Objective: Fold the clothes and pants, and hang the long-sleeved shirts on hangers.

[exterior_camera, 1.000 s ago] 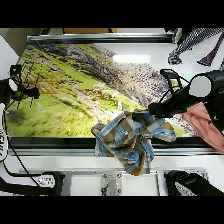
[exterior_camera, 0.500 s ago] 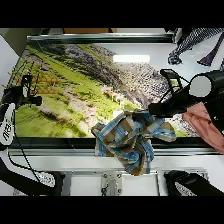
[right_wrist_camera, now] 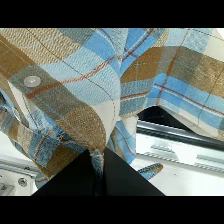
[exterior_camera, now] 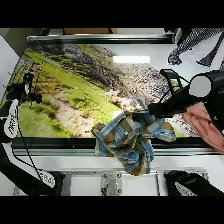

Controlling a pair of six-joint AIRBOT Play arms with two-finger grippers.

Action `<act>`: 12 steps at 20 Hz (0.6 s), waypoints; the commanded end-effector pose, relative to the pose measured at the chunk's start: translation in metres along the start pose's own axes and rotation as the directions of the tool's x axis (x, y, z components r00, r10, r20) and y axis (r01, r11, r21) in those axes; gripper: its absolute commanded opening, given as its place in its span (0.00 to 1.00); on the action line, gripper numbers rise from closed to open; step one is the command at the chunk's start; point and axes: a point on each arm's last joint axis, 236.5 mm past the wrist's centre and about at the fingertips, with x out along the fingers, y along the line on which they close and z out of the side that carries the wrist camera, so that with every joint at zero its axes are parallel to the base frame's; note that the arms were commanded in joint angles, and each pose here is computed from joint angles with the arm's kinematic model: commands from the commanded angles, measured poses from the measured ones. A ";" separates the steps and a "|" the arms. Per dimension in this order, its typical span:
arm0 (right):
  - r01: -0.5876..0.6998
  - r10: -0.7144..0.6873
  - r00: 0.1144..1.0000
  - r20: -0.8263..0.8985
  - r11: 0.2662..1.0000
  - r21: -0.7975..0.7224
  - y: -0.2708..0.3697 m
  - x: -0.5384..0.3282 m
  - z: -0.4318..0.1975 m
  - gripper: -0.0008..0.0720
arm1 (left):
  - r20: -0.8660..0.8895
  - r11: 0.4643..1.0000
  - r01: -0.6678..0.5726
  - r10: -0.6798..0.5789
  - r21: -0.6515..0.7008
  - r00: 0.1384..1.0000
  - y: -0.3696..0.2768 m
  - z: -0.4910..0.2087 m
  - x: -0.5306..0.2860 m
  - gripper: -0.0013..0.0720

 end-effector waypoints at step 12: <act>0.000 0.000 1.000 -0.001 1.000 -0.001 0.000 0.000 0.000 0.04 | -0.030 1.000 0.005 -0.005 0.000 1.000 -0.002 -0.008 0.002 0.04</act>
